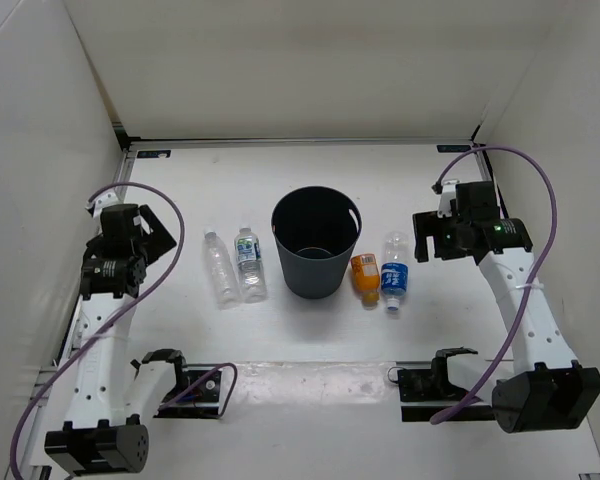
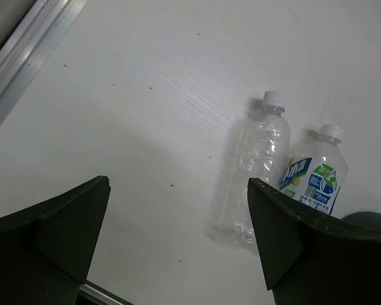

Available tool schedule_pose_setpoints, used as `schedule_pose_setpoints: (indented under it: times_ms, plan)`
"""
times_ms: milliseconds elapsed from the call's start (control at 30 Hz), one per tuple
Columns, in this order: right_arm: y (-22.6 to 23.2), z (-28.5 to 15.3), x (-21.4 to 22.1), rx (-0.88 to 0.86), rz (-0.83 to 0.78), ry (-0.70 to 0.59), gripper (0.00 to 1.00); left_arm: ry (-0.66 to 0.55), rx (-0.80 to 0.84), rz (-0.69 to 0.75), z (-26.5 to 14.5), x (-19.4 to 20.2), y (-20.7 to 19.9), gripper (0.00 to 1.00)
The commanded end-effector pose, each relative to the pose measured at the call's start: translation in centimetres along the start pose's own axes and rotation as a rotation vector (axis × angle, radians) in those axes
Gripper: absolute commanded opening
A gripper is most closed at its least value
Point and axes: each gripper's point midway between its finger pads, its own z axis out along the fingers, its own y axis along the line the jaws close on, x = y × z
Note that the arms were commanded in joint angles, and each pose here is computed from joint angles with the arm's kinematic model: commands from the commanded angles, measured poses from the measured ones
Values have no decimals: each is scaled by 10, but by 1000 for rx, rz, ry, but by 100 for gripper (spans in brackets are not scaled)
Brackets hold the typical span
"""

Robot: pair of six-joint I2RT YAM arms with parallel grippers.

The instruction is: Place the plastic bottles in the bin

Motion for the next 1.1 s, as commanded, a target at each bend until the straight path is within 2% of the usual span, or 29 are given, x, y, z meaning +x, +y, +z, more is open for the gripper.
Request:
schedule_pose_setpoints:
  times_ms: [0, 67, 100, 133, 200, 367, 500, 733, 1000, 1067]
  plan:
    - [-15, -11, -4, 90, -16, -46, 90, 58, 46, -17, 8, 10, -12, 100]
    - [-19, -9, 3, 116, -11, -29, 90, 76, 79, 11, 7, 9, -19, 100]
    - [-24, -9, 7, 113, 5, -8, 90, 137, 141, 75, 11, 19, -30, 100]
    - [-9, -7, 10, 14, 0, 6, 90, 143, 169, 85, 9, 16, -36, 100]
    - [-2, -9, 15, -72, 8, 27, 90, 208, 186, 96, 14, 23, -42, 100]
    - [10, -11, 15, -287, 190, 63, 90, 267, 158, 46, 16, 41, -38, 100]
    - [8, -3, 11, -279, 208, 83, 90, 300, 153, -4, 18, 58, -36, 100]
    - [40, 21, 13, -371, 183, 166, 90, 384, 127, -20, 23, 80, -32, 100]
    - [26, 64, 11, -308, 449, 213, 90, 415, 112, -21, 9, 84, -27, 100]
    - [28, 69, 8, -327, 459, 212, 90, 432, 110, -15, 5, 87, -25, 100]
